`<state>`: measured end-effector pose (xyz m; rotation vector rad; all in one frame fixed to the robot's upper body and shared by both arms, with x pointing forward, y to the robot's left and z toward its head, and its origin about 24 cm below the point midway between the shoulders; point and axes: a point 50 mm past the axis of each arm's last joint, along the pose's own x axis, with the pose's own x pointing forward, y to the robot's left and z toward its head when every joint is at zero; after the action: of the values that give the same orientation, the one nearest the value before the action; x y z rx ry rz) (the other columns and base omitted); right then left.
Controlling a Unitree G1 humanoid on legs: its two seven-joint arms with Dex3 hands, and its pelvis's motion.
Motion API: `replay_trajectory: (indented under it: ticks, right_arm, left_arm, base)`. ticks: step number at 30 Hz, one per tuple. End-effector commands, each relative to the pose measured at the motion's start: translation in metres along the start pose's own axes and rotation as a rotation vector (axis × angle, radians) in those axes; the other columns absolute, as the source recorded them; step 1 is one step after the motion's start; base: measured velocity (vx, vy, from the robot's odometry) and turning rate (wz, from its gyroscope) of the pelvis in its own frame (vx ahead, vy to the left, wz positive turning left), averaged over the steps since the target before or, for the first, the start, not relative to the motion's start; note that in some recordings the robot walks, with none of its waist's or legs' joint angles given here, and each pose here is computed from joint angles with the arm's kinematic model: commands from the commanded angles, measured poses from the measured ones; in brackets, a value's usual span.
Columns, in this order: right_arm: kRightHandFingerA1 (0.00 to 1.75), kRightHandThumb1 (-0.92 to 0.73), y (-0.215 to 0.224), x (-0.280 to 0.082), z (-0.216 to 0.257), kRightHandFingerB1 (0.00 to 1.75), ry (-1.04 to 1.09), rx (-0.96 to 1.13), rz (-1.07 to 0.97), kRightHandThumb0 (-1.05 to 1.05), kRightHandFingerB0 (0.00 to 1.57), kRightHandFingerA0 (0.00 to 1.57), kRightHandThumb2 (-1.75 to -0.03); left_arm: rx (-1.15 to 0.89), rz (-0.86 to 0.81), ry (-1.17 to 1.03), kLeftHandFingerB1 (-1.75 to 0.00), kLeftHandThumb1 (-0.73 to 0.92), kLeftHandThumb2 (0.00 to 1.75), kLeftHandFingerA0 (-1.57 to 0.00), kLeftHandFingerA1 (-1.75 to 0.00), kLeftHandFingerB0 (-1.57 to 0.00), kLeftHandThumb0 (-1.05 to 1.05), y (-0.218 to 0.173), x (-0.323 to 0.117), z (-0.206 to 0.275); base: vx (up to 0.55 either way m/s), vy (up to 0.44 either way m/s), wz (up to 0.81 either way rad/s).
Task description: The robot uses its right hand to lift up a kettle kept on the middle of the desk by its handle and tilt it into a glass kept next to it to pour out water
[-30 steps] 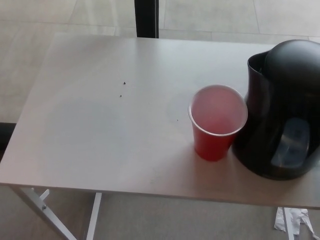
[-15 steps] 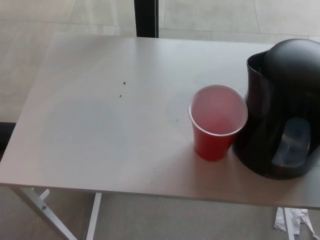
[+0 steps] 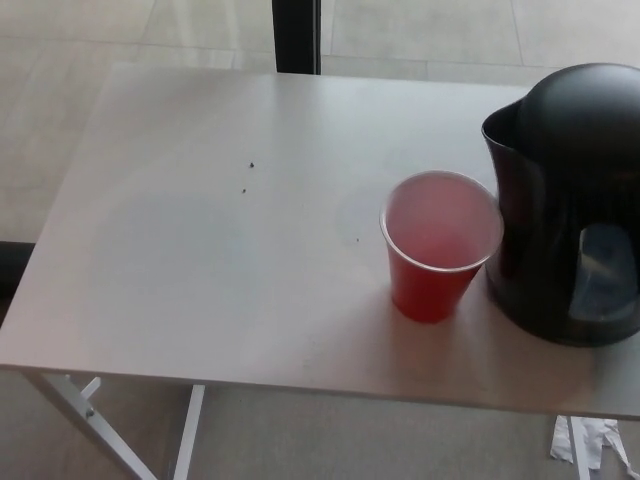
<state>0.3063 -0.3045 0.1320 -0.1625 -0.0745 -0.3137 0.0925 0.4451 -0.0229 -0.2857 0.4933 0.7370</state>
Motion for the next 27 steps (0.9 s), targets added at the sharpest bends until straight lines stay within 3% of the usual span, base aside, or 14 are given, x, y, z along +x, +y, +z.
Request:
replay_trajectory:
  ticks: [1, 4, 5, 7, 8, 9, 10, 12, 14, 21, 22, 23, 24, 27]
  right_arm:
    - [1.75, -0.4, -0.003, 0.007, 0.025, 1.52, -0.172, -0.014, 0.008, -0.1, 0.82, 0.98, -1.37]
    - [1.7, -0.51, 0.008, 0.01, 0.028, 1.46, -0.207, 0.018, 0.086, -0.03, 0.85, 0.99, -1.21]
    - [1.44, -0.51, 0.012, 0.009, 0.028, 1.22, -0.222, -0.001, 0.095, -0.1, 0.97, 1.3, -1.18]
    - [1.68, -0.47, 0.016, 0.008, 0.03, 1.45, -0.255, -0.036, 0.096, -0.05, 0.86, 0.98, -1.23]
    - [1.39, -0.52, 0.018, 0.007, 0.031, 1.21, -0.278, -0.054, 0.1, -0.11, 0.98, 1.26, -1.16]
    - [1.39, -0.52, 0.019, 0.007, 0.031, 1.21, -0.285, -0.058, 0.1, -0.11, 0.98, 1.26, -1.16]
    - [1.66, -0.61, 0.02, 0.007, 0.032, 1.43, -0.302, -0.067, 0.106, -0.1, 0.84, 0.99, -1.03]
    - [1.65, -0.64, 0.023, 0.007, 0.033, 1.43, -0.329, -0.058, 0.124, -0.12, 0.83, 0.95, -0.96]
    - [1.63, -0.66, 0.027, 0.008, 0.038, 1.43, -0.352, -0.053, 0.143, -0.13, 0.83, 0.96, -0.95]
    - [1.57, -0.67, 0.035, 0.008, 0.049, 1.4, -0.401, -0.056, 0.196, -0.16, 0.86, 1.04, -0.97]
    - [1.58, -0.78, 0.038, 0.007, 0.052, 1.4, -0.402, -0.062, 0.207, -0.27, 0.84, 1.03, -0.78]
    - [1.63, -0.75, 0.042, 0.006, 0.055, 1.44, -0.415, -0.081, 0.223, -0.27, 0.81, 1.0, -0.8]
    - [1.66, -0.67, 0.044, 0.006, 0.057, 1.45, -0.425, -0.088, 0.238, -0.22, 0.8, 0.97, -0.93]
    - [1.69, -0.8, 0.05, 0.005, 0.063, 1.46, -0.479, -0.154, 0.244, -0.32, 0.78, 0.95, -0.72]
  left_arm:
    - [0.027, -0.012, -0.039, -1.48, 0.55, 1.28, -1.19, -1.0, -0.74, -1.05, 0.002, -0.002, 0.006]
    - [-0.004, -0.006, -0.031, -1.55, 0.52, 1.28, -1.2, -0.99, -0.71, -1.05, 0.001, 0.0, 0.007]
    - [-0.027, 0.005, -0.023, -1.47, 0.5, 1.28, -1.28, -0.89, -0.84, -1.05, 0.002, 0.0, 0.007]
    - [-0.026, 0.016, -0.022, -1.37, 0.64, 1.09, -1.33, -0.92, -0.86, -1.05, 0.001, 0.001, 0.006]
    - [-0.024, 0.015, -0.026, -1.46, 0.53, 1.29, -1.31, -0.92, -0.8, -1.05, 0.0, 0.002, 0.006]
    - [-0.023, 0.014, -0.03, -1.46, 0.53, 1.29, -1.31, -0.92, -0.8, -1.05, -0.001, 0.002, 0.007]
    - [-0.021, 0.011, -0.032, -1.37, 0.65, 1.08, -1.33, -0.94, -0.89, -1.05, -0.001, 0.002, 0.008]
    - [-0.02, 0.013, -0.03, -1.33, 0.7, 1.02, -1.28, -0.97, -0.9, -1.05, 0.0, 0.002, 0.009]
    - [-0.014, 0.011, -0.036, -1.46, 0.52, 1.29, -1.31, -0.91, -0.89, -1.05, -0.002, 0.003, 0.01]
    - [-0.007, 0.003, -0.046, -1.45, 0.53, 1.29, -1.31, -0.93, -0.8, -1.05, -0.002, 0.003, 0.012]
    - [-0.014, 0.007, -0.043, -1.46, 0.53, 1.3, -1.31, -0.9, -0.85, -1.05, -0.002, 0.003, 0.012]
    - [-0.012, 0.01, -0.039, -1.36, 0.72, 1.0, -1.3, -0.96, -0.87, -1.05, -0.002, 0.003, 0.011]
    - [-0.012, 0.013, -0.038, -1.47, 0.54, 1.31, -1.33, -0.91, -0.84, -1.05, -0.002, 0.003, 0.01]
    - [-0.008, 0.009, -0.038, -1.44, 0.53, 1.3, -1.3, -0.91, -0.82, -1.05, -0.001, 0.002, 0.01]
  base:
    - [0.0, 0.0, 0.0]
    - [0.0, 0.0, 0.0]
    - [0.0, 0.0, 0.0]
    - [0.0, 0.0, 0.0]
    - [0.0, 0.0, 0.0]
    - [0.0, 0.0, 0.0]
    - [0.0, 0.0, 0.0]
    - [0.0, 0.0, 0.0]
    - [0.0, 0.0, 0.0]
    - [0.0, 0.0, 0.0]
    - [0.0, 0.0, 0.0]
    - [0.0, 0.0, 0.0]
    - [0.0, 0.0, 0.0]
    - [0.0, 0.0, 0.0]
